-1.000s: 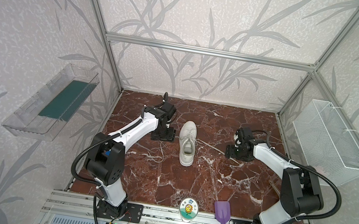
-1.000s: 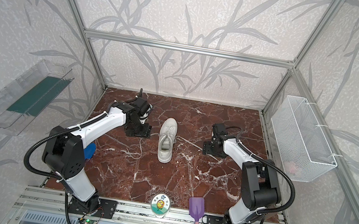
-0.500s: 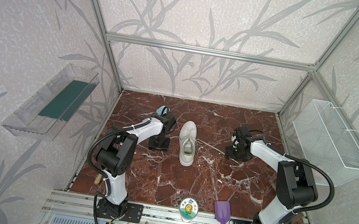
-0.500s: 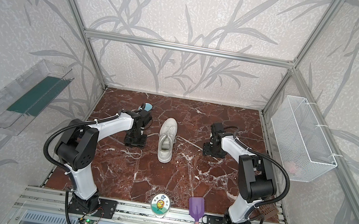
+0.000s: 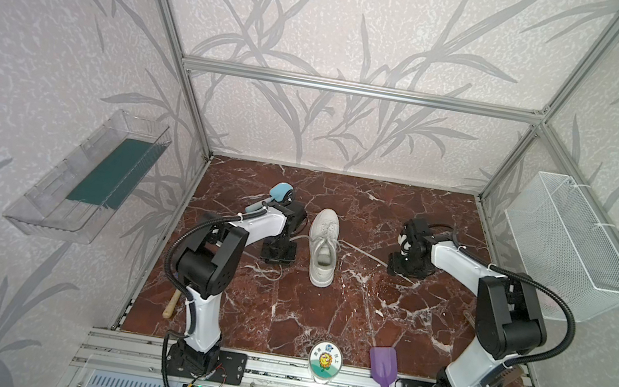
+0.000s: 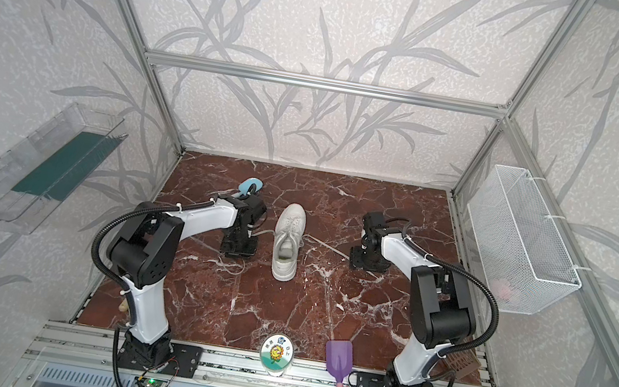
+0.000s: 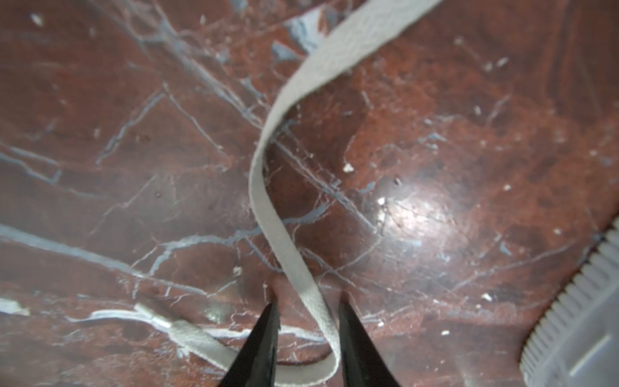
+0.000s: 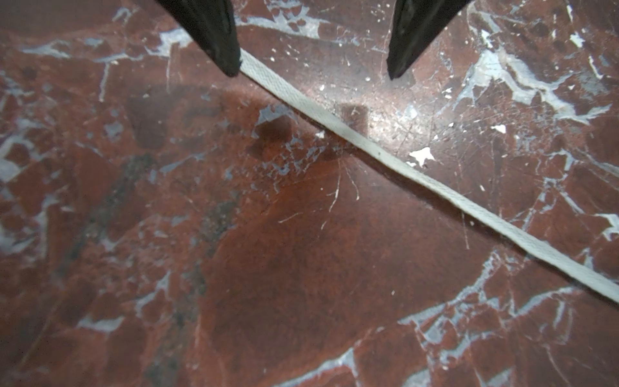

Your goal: Tie the shoes

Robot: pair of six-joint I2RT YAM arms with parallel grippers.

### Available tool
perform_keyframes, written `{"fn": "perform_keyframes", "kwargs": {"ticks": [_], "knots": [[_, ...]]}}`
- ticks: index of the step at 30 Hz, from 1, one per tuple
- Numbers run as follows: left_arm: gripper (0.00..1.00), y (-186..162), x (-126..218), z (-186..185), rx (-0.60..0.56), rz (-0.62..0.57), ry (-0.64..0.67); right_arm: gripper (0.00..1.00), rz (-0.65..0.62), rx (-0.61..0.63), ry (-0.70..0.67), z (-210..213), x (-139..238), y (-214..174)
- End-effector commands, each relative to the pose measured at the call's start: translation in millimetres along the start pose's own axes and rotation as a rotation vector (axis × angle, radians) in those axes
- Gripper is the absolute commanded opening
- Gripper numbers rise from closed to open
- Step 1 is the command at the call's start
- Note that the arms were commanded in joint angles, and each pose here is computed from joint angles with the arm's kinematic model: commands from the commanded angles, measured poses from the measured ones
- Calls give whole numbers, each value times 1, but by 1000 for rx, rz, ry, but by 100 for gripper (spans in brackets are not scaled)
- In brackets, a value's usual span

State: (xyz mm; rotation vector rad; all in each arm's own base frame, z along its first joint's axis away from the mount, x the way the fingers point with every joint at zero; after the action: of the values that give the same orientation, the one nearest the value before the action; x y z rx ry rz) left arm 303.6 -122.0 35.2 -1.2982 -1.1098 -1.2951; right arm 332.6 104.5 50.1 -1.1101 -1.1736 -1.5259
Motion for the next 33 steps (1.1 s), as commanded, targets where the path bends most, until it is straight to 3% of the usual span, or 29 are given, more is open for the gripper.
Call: {"fn": "perform_keyframes", "kwargs": {"ticks": [1, 9, 22, 33], "knots": [[25, -7, -8, 3, 17, 28, 28, 69, 12, 18, -1, 3, 1, 1], [0, -4, -7, 0, 23, -4, 8, 62, 17, 35, 13, 4, -4, 0], [0, 15, 34, 6, 6, -95, 23, 48, 19, 110, -72, -6, -14, 7], [0, 23, 49, 8, 5, -129, 17, 42, -15, 152, -81, -5, -4, 16]]}}
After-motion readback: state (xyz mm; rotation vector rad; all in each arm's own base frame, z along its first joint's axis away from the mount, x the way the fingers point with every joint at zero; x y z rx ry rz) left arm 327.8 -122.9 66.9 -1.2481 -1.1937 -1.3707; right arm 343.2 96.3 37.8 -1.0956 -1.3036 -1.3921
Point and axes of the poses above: each gripper's point midway between its finger pads, its own x axis back along the fingers, its own z axis along the line the jaws close on, y = z × x, the point moved 2 cm from there along x, back along the fingers, and after that the axes turned 12 degrees about -x, right-handed, at the moved point
